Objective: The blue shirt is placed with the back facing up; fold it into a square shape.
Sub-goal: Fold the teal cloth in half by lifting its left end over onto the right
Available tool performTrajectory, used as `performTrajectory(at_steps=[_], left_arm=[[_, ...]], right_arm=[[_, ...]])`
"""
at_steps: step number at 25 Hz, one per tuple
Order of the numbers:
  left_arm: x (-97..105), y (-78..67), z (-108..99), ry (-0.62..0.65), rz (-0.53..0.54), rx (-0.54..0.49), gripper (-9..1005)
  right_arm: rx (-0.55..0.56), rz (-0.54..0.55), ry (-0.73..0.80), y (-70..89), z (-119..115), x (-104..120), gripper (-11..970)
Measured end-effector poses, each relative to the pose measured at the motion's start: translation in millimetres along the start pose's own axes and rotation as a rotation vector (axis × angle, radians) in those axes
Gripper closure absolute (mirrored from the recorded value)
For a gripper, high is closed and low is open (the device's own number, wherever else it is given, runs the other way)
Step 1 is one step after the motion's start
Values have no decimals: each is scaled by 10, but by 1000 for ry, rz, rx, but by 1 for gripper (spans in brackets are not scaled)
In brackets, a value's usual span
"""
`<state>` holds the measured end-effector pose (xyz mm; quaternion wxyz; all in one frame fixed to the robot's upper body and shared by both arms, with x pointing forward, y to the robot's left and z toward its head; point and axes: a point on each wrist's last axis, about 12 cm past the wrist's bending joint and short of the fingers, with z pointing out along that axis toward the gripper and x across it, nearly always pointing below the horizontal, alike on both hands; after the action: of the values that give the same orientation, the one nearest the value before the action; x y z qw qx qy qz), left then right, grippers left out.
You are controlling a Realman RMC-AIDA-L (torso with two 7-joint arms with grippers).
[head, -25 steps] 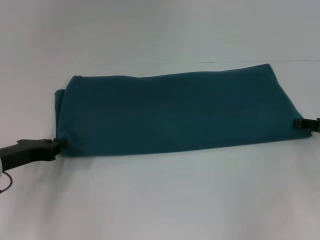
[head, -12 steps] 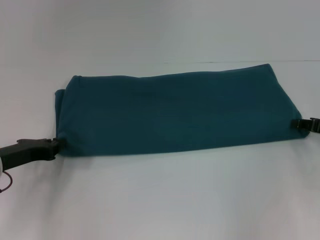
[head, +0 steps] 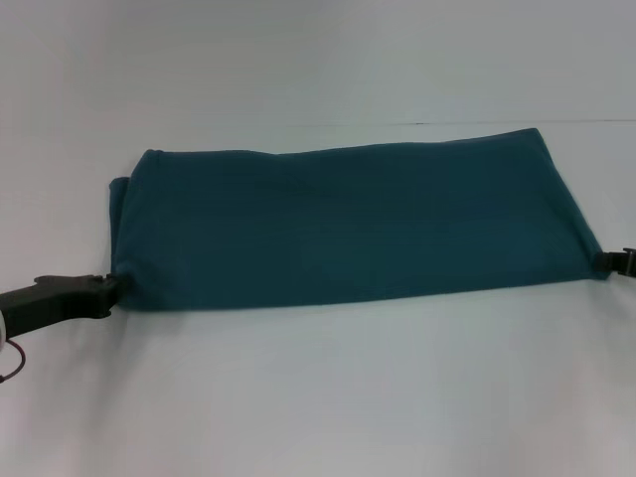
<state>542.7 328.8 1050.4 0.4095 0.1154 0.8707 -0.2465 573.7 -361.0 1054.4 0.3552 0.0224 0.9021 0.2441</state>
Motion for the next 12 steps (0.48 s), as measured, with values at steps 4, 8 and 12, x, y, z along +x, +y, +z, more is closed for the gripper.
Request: performTrajectory(at_steps=[4, 8, 12], left_arm=[[3, 2, -9, 0, -1, 1, 881], [13, 17, -36, -3, -3, -5, 873], [29, 51, -97, -5, -8, -23, 865]], right_arm=[[-10, 13, -16, -25, -44, 24, 960], [-35, 31, -40, -71, -122, 84, 960], [-52, 51, -63, -138, -224, 166, 960]])
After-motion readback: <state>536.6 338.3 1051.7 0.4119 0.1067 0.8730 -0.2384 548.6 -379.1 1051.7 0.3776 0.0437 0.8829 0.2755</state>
